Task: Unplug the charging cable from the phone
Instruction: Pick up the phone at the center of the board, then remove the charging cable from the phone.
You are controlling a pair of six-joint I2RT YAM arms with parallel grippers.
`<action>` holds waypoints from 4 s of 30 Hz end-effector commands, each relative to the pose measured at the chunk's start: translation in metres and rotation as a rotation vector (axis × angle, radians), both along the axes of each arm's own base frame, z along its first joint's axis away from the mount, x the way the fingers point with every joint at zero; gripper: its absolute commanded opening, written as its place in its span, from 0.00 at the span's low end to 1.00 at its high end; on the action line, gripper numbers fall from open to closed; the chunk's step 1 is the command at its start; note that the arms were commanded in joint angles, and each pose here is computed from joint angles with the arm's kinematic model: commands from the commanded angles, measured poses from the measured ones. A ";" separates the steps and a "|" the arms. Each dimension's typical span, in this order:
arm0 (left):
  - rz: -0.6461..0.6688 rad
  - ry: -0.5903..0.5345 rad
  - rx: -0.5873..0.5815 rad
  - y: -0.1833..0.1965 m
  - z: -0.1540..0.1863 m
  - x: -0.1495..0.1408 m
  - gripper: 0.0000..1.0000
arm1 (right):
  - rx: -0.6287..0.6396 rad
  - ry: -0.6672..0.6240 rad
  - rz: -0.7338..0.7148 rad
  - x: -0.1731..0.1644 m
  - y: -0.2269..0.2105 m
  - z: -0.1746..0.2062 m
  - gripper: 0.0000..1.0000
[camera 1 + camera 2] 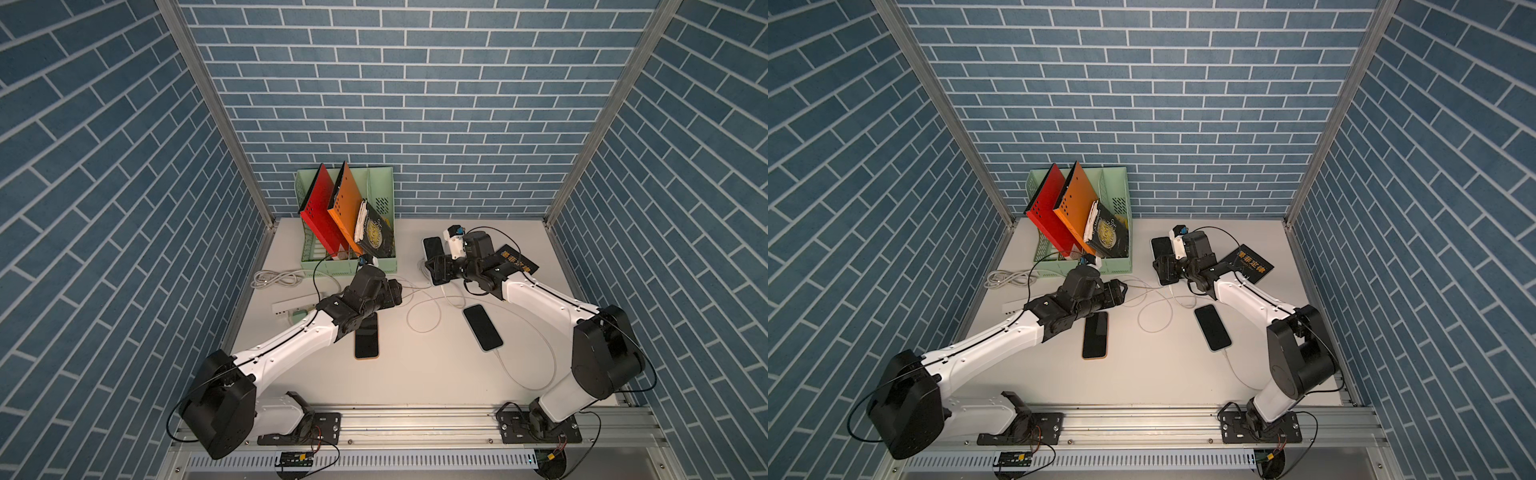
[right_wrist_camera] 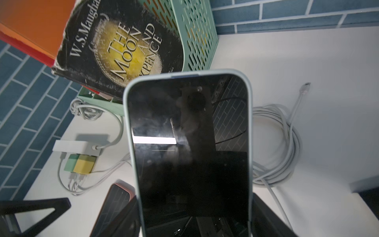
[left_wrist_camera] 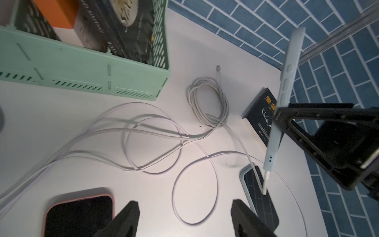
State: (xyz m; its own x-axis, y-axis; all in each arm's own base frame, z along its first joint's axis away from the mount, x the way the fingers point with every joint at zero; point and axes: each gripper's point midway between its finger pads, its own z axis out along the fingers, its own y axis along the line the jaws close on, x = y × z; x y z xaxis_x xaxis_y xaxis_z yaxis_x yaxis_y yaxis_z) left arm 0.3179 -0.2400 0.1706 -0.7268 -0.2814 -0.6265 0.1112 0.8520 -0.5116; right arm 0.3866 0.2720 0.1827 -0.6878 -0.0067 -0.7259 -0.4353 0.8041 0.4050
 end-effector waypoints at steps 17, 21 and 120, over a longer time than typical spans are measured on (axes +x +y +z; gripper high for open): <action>-0.310 -0.117 -0.162 -0.123 0.017 -0.001 0.60 | 0.373 -0.047 -0.440 0.016 -0.057 0.055 0.38; -0.339 -0.109 -0.162 -0.136 0.011 -0.002 0.58 | 0.388 -0.050 -0.450 0.015 -0.059 0.058 0.37; -0.372 -0.107 -0.024 -0.150 -0.010 0.013 0.00 | 0.472 -0.039 -0.442 0.019 -0.069 0.069 0.31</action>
